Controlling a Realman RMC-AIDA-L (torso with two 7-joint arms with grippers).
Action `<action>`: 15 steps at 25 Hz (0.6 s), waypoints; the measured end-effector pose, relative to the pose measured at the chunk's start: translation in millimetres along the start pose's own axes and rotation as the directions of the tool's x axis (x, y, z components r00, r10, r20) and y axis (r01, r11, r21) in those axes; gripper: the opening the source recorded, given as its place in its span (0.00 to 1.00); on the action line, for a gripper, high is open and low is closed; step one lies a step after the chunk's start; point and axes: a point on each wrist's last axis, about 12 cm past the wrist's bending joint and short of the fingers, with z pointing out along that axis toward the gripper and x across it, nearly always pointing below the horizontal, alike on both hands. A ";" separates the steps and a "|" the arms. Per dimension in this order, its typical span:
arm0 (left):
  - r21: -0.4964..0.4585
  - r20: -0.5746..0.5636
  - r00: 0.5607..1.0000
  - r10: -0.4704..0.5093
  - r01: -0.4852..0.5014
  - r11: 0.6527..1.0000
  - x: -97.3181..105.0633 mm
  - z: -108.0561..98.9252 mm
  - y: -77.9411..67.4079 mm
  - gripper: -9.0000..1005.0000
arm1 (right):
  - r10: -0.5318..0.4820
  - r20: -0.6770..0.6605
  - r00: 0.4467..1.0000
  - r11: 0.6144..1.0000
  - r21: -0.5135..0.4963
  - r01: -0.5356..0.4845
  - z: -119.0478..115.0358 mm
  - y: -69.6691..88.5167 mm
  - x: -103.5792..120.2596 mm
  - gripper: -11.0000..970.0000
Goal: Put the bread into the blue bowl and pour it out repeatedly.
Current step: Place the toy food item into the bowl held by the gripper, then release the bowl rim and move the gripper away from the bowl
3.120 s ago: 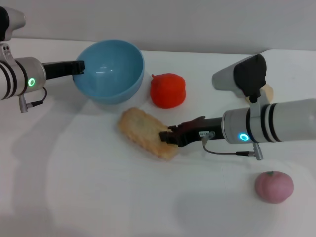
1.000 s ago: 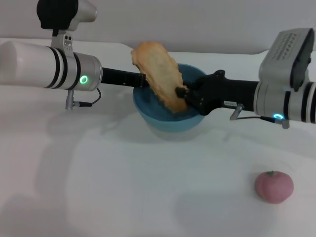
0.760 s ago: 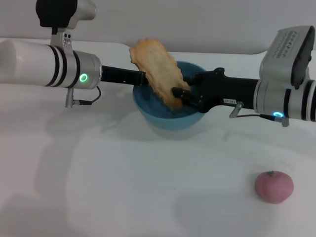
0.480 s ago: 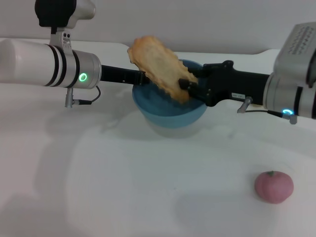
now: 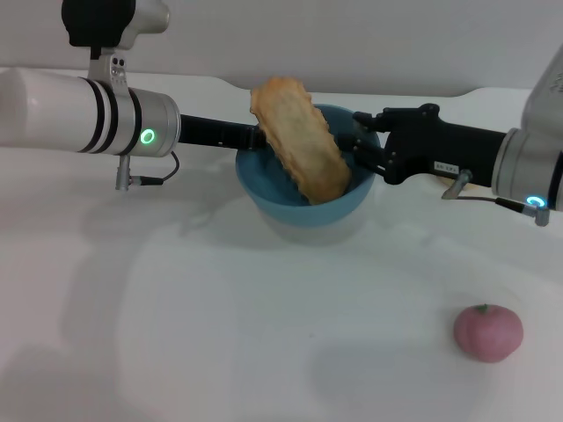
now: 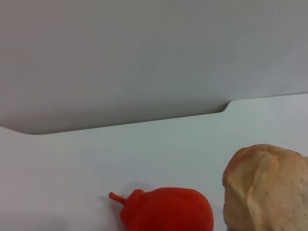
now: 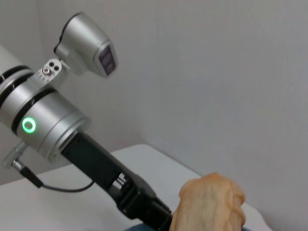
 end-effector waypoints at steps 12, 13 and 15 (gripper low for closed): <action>0.034 -0.074 0.996 0.041 -0.039 0.999 14.2 7.3 -10.2 0.02 | 0.177 0.358 0.917 0.933 0.235 -0.272 -63.1 -33.4 -1.5 0.37; 0.044 -0.097 0.994 0.057 -0.053 0.998 17.9 9.8 -13.8 0.02 | 0.172 0.390 0.905 0.923 0.259 -0.286 -70.4 -35.2 1.9 0.37; 0.054 -0.117 0.990 0.075 -0.069 0.996 21.9 13.4 -18.5 0.02 | 0.153 0.438 0.886 0.907 0.293 -0.302 -82.8 -36.2 9.4 0.37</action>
